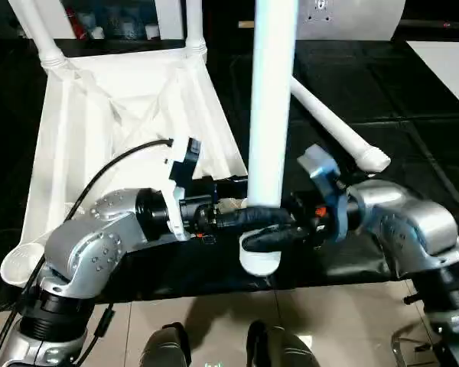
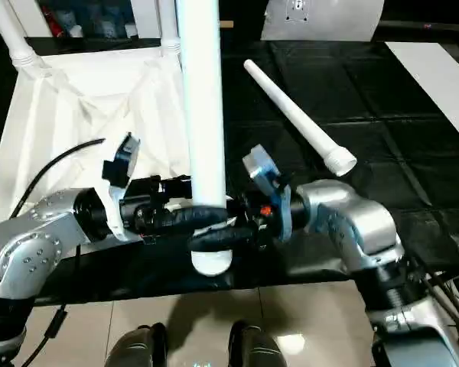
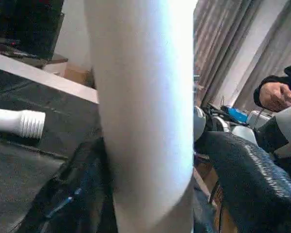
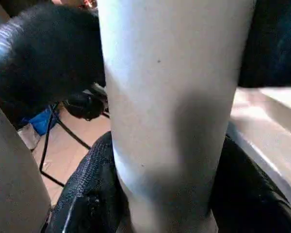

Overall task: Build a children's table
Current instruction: Insert table leg to table base

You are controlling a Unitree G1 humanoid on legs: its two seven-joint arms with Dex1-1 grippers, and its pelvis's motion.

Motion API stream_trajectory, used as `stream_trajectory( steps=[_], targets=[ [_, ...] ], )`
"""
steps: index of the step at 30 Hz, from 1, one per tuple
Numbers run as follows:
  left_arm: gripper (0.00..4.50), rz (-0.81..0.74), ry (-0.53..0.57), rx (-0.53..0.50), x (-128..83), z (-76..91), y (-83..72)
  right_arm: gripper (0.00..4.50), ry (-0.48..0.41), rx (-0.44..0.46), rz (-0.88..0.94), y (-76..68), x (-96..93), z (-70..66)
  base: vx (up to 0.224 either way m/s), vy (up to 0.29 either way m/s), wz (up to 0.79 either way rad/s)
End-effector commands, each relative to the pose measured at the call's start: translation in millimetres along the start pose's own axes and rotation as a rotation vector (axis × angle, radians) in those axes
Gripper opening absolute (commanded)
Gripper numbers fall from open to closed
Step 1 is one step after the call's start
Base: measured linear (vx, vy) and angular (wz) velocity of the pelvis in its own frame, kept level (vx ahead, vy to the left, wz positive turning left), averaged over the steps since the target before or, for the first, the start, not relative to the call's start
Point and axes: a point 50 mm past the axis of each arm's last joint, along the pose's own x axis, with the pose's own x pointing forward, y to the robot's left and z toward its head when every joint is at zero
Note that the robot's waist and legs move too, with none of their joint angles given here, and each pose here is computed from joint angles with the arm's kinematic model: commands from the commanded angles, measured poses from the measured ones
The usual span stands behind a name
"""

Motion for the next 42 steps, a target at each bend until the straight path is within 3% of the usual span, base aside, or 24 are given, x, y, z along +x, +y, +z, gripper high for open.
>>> stream_trajectory(
  steps=[1, 5, 11, 12, 15, 24, 35, 42],
  targets=[
    [3.6, -0.016, 0.003, 0.021, 1.4, 1.4, -4.9, 2.0, 0.012, -0.026, -0.022, 0.8, 0.3, -0.2, 0.0, 0.0, 0.0],
    [4.02, 0.059, -0.002, 0.028, -6.5, -2.0, -3.0, 2.0, -0.027, -0.095, -0.161, -7.7, 0.5, -0.9, 0.0, 0.0, 0.0],
    [4.25, 0.215, -0.005, 0.073, -6.9, -6.6, -0.1, 2.0, -0.084, -0.194, -0.331, -19.5, 6.0, 3.2, 0.0, 0.0, 0.0],
    [3.94, 0.302, -0.012, 0.073, -3.6, -9.1, 2.8, 2.0, -0.104, -0.215, -0.374, -21.9, 8.5, 4.4, 0.0, 0.0, 0.0],
    [3.61, 0.448, -0.019, 0.129, 0.9, -13.7, 7.2, 2.0, -0.136, -0.249, -0.468, -27.7, 14.1, 4.3, 0.0, 0.0, 0.0],
    [3.61, 0.684, -0.1, 0.239, 11.4, -11.1, 10.4, 1.99, -0.184, -0.261, -0.554, -32.4, 22.5, -0.8, 0.0, 0.0, 0.0],
    [3.61, 0.711, -0.014, 0.342, 9.9, -17.1, 13.7, 1.99, -0.179, -0.285, -0.563, -32.8, 22.5, -0.5, 0.0, 0.0, 0.0],
    [3.61, 0.742, 0.118, 0.5, 0.5, -22.2, 20.1, 1.99, -0.171, -0.288, -0.561, -32.7, 22.2, -1.6, 0.0, 0.0, 0.0]
  ],
)
